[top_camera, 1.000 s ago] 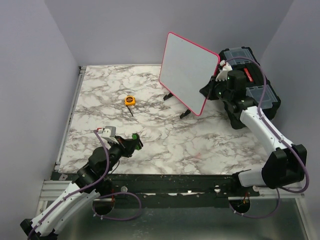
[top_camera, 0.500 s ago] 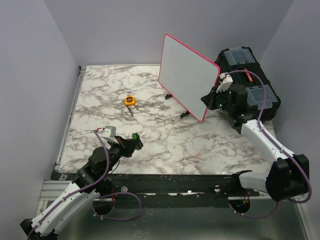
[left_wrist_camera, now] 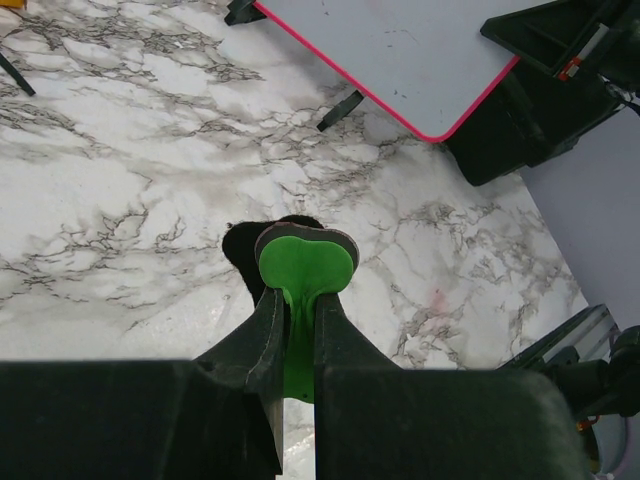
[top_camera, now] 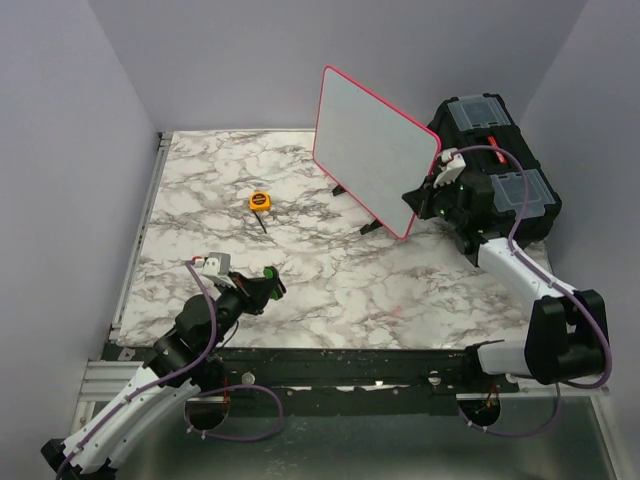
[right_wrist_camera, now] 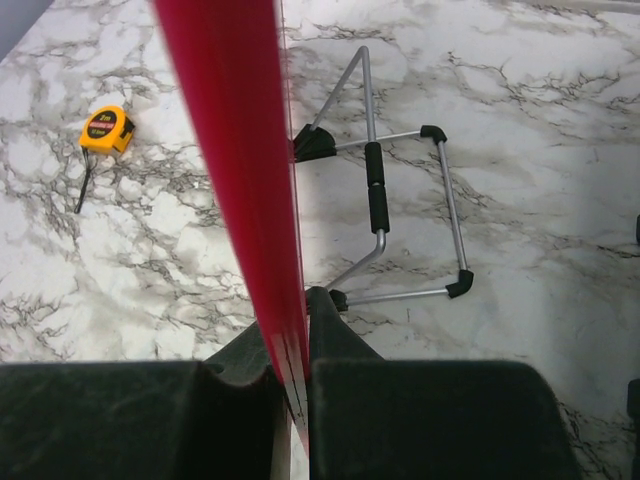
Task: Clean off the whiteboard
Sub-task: Place the whiteboard at the center of the board.
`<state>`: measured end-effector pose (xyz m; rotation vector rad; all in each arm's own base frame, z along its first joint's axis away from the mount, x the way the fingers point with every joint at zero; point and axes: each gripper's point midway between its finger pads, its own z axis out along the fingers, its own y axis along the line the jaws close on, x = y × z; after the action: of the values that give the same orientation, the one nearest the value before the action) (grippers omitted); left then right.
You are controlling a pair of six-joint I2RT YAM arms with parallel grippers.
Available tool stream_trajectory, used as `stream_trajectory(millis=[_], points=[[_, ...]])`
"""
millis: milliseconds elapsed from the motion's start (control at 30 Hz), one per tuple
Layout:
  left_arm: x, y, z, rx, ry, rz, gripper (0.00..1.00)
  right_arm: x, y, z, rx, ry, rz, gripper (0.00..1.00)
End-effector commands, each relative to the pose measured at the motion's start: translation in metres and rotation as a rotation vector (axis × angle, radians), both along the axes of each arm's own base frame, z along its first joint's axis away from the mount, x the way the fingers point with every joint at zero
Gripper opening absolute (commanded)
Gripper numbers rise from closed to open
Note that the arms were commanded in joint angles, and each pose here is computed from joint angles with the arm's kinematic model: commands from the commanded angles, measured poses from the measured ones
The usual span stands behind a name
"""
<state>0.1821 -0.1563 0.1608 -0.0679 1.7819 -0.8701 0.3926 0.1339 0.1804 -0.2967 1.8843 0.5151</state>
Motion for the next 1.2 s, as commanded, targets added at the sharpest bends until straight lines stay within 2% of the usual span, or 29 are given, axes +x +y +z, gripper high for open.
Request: stream_trajectory(millis=[0, 200, 333, 567, 833, 1167], points=[[-0.002, 0.001, -0.008, 0.006, 0.016, -0.005, 0.00, -0.044, -0.027, -0.107, -0.172, 0.356, -0.016, 0.07], [-0.002, 0.002, -0.007, 0.006, 0.012, -0.002, 0.00, -0.048, -0.039, -0.117, -0.258, 0.357, -0.010, 0.10], [-0.002, 0.002, -0.007, 0.006, 0.012, -0.002, 0.00, -0.055, -0.038, -0.122, -0.263, 0.376, 0.015, 0.10], [-0.002, 0.003, -0.007, 0.005, 0.008, 0.002, 0.00, -0.077, -0.025, -0.136, -0.220, 0.480, 0.109, 0.09], [-0.002, 0.003, -0.008, 0.004, 0.009, 0.004, 0.00, -0.084, 0.001, -0.113, -0.074, 0.491, 0.184, 0.08], [-0.002, 0.004, -0.007, 0.002, 0.006, 0.005, 0.00, -0.084, -0.020, -0.133, -0.177, 0.525, 0.107, 0.07]])
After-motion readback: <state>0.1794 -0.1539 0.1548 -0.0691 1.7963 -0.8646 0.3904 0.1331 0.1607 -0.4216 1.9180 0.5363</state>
